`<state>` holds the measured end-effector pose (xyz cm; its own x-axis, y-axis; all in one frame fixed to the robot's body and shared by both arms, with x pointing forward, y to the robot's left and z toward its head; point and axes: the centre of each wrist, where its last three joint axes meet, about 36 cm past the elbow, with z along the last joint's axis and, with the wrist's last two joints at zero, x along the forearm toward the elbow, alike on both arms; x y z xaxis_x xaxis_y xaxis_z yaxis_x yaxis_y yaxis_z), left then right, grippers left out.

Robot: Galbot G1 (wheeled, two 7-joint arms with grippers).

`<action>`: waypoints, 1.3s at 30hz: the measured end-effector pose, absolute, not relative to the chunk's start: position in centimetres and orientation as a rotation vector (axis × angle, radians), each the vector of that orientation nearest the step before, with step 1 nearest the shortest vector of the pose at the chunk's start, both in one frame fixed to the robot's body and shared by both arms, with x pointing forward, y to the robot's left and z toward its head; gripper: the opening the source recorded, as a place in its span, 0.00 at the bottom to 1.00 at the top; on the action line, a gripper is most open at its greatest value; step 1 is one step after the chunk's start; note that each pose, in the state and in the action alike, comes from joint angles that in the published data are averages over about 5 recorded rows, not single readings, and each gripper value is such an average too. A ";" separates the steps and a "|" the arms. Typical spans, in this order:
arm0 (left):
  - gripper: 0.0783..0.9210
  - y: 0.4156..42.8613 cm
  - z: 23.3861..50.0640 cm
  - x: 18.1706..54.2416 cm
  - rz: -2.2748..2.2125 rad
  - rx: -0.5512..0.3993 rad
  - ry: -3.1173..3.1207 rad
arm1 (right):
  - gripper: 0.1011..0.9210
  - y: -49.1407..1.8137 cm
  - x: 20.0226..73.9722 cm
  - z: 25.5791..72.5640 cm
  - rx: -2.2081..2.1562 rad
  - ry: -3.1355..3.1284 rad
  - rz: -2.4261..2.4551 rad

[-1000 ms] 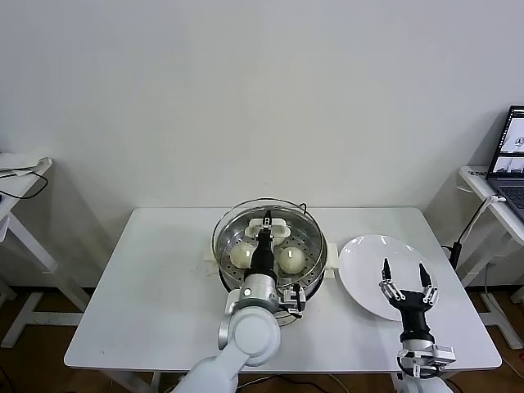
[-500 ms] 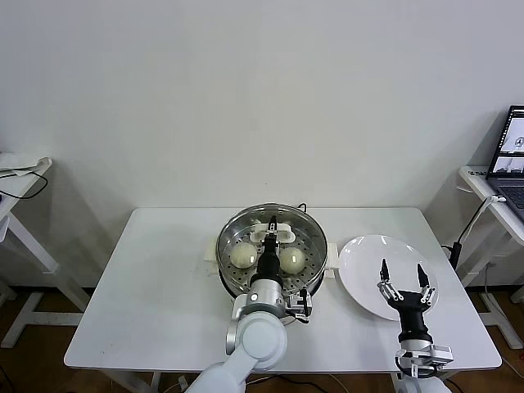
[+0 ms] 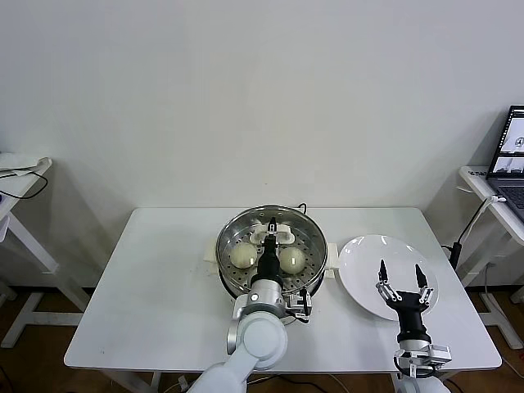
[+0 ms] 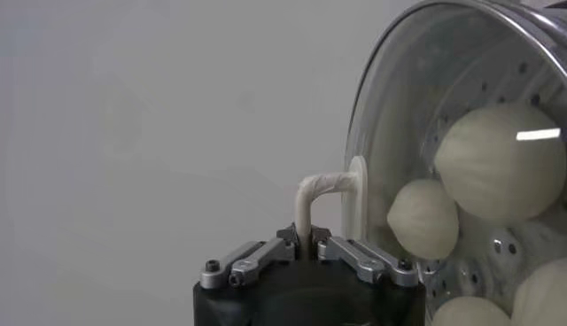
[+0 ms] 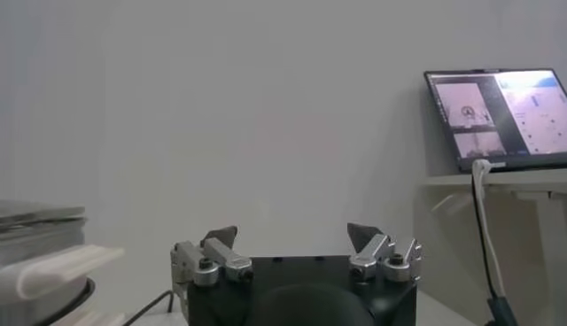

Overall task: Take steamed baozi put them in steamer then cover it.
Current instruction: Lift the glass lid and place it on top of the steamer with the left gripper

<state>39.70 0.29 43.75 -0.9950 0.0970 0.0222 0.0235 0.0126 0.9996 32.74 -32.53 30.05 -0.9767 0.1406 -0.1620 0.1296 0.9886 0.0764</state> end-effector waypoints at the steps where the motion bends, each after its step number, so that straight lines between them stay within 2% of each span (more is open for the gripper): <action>1: 0.13 0.3 43.7 39.7 2.167 0.132 2.198 | 0.88 -32.5 32.8 30.0 0.202 2.965 0.097; 39: 0.13 0.3 42.9 39.9 2.169 0.138 2.191 | 0.88 -32.2 32.9 30.0 0.172 2.969 0.083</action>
<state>39.86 0.26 42.91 -0.9945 0.1023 0.0235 0.0245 0.0088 0.9997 32.92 -32.19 30.00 -0.9795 0.1193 -0.1622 0.1100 0.9918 0.0650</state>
